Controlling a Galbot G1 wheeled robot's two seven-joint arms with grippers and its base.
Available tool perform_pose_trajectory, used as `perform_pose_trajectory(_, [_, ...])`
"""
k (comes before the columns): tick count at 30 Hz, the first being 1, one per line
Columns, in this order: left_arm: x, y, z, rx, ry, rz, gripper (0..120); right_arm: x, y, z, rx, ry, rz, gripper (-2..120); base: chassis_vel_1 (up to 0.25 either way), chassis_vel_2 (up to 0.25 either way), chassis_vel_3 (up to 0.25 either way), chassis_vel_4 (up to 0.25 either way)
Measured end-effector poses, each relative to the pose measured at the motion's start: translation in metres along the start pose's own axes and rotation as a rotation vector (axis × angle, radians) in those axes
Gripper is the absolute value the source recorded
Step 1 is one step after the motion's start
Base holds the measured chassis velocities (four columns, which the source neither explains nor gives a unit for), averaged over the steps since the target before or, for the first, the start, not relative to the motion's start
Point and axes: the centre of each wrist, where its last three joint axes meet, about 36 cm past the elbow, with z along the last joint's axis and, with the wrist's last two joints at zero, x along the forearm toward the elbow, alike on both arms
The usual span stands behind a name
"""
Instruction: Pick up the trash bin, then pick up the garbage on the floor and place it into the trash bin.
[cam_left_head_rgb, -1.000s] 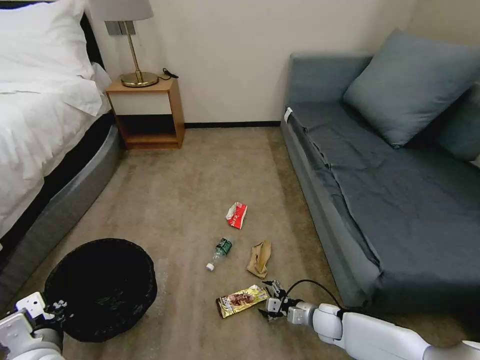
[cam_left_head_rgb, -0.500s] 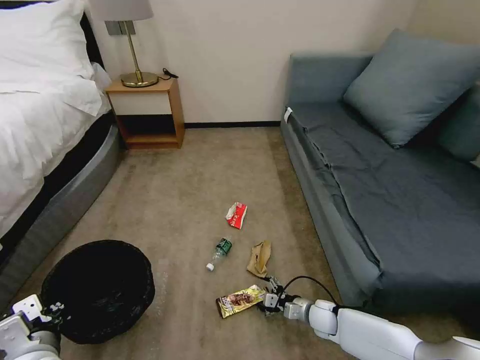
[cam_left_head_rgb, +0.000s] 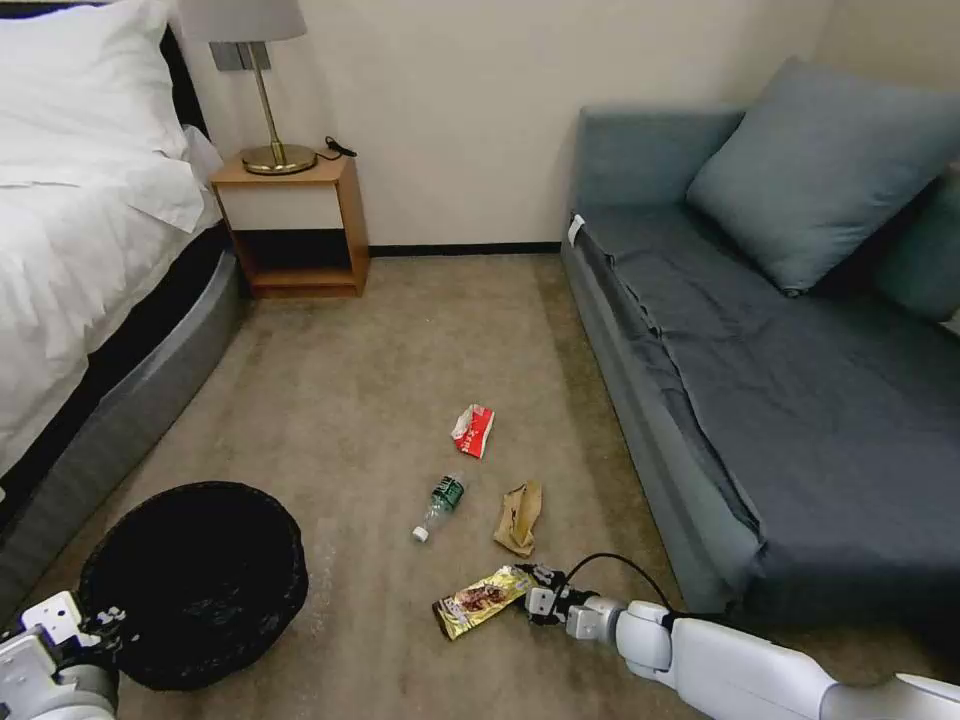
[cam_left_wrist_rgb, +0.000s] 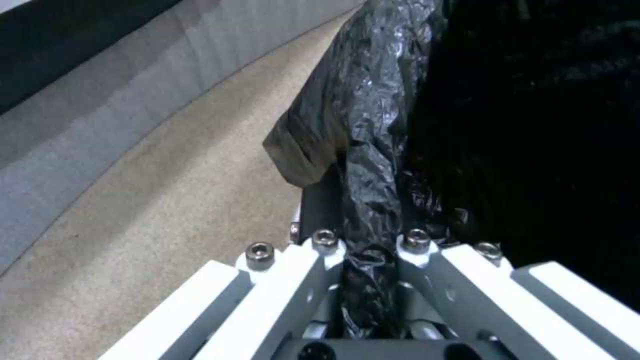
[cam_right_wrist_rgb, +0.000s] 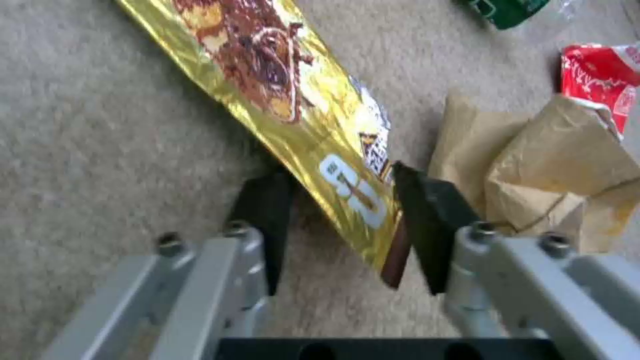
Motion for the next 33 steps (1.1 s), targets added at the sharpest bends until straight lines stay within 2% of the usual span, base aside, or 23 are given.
perform_pose_trajectory(3, [0.000, 0.000, 0.000, 0.001, -0.001, 0.001, 2, 0.001, 0.001, 0.001, -0.004, 0.002, 0.000, 24, 0.000, 0.000, 0.000, 0.000])
perform_pose_trajectory(5, [0.000, 0.000, 0.000, 0.001, -0.002, 0.001, 2, 0.001, 0.002, 0.001, -0.005, 0.002, 0.000, 22, 0.000, 0.000, 0.000, 0.000])
perform_pose_trajectory(9, [0.001, -0.001, 0.000, 0.001, -0.003, 0.001, 2, 0.000, 0.003, 0.001, -0.009, -0.003, 0.001, 2, 0.000, 0.000, 0.000, 0.000])
perform_pose_trajectory(11, [0.001, -0.001, 0.000, 0.000, -0.002, 0.001, 2, 0.000, 0.004, 0.002, -0.010, -0.005, 0.001, 0, 0.000, 0.000, 0.000, 0.000])
perform_pose_trajectory(19, [0.003, -0.001, 0.002, -0.002, 0.002, 0.001, 2, 0.006, 0.000, -0.007, -0.035, -0.044, 0.034, 0, 0.000, 0.000, 0.000, 0.000])
perform_pose_trajectory(24, [0.004, -0.002, -0.002, -0.003, -0.009, 0.007, 2, 0.023, -0.022, -0.027, -0.068, -0.117, 0.110, 0, 0.000, 0.000, 0.000, 0.000])
perform_pose_trajectory(27, [0.004, -0.004, -0.005, -0.004, -0.018, 0.013, 2, 0.044, -0.051, -0.045, -0.088, -0.191, 0.194, 0, 0.000, 0.000, 0.000, 0.000])
perform_pose_trajectory(33, [0.003, -0.010, -0.005, -0.005, -0.018, 0.031, 2, 0.071, -0.088, -0.075, -0.074, -0.288, 0.290, 0, 0.000, 0.000, 0.000, 0.000])
